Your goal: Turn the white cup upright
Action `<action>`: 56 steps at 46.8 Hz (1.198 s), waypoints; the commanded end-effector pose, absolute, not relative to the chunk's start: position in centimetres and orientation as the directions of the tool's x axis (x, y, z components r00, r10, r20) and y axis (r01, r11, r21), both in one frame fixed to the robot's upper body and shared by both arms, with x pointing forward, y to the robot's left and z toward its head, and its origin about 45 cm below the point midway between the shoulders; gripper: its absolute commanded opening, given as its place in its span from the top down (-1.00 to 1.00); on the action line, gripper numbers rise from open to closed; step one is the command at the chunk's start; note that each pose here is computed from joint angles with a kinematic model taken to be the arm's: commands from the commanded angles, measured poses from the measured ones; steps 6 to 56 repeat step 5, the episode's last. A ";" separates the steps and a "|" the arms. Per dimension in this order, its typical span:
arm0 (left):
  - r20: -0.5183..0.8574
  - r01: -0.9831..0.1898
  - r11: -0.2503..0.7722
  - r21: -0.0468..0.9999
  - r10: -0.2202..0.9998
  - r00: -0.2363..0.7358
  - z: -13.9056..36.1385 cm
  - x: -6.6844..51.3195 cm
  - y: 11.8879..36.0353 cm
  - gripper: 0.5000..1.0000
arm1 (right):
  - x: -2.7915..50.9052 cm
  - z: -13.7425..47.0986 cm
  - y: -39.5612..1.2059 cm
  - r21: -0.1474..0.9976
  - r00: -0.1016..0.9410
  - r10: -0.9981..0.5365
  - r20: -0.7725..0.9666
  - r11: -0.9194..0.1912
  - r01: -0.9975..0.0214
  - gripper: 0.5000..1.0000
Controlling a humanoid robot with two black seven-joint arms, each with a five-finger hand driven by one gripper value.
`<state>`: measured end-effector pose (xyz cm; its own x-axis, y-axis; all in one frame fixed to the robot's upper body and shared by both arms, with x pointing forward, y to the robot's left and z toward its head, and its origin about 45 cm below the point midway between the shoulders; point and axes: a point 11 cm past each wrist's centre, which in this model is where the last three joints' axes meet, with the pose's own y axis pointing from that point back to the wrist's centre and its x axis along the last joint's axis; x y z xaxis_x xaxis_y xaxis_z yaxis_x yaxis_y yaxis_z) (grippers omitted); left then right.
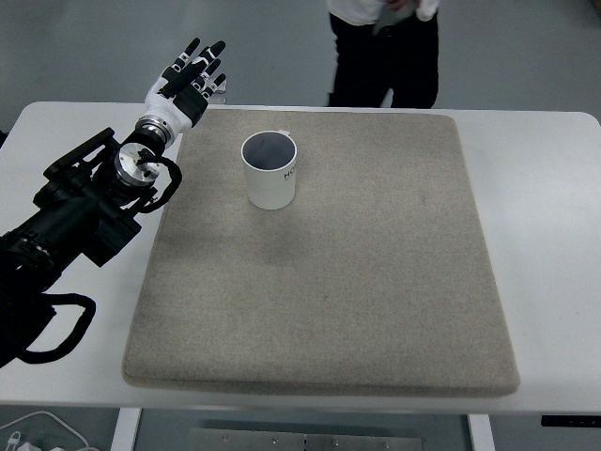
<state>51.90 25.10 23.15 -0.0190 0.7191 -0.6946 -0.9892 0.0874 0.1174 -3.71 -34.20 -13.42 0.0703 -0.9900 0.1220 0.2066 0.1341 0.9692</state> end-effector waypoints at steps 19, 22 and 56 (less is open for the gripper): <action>-0.694 -0.989 0.088 0.117 0.720 -0.018 23.2 51.9 25.1 -0.98 | -3.7 -13.4 -34.2 0.969 0.070 -0.990 0.122 0.134 0.207 -0.72; -0.694 -0.989 0.088 0.117 0.720 -0.018 23.2 51.9 25.1 -0.98 | -3.7 -13.4 -34.2 0.969 0.070 -0.990 0.122 0.134 0.207 -0.72; -0.694 -0.989 0.088 0.117 0.720 -0.018 23.2 51.9 25.1 -0.98 | -3.7 -13.4 -34.2 0.969 0.070 -0.990 0.122 0.134 0.207 -0.72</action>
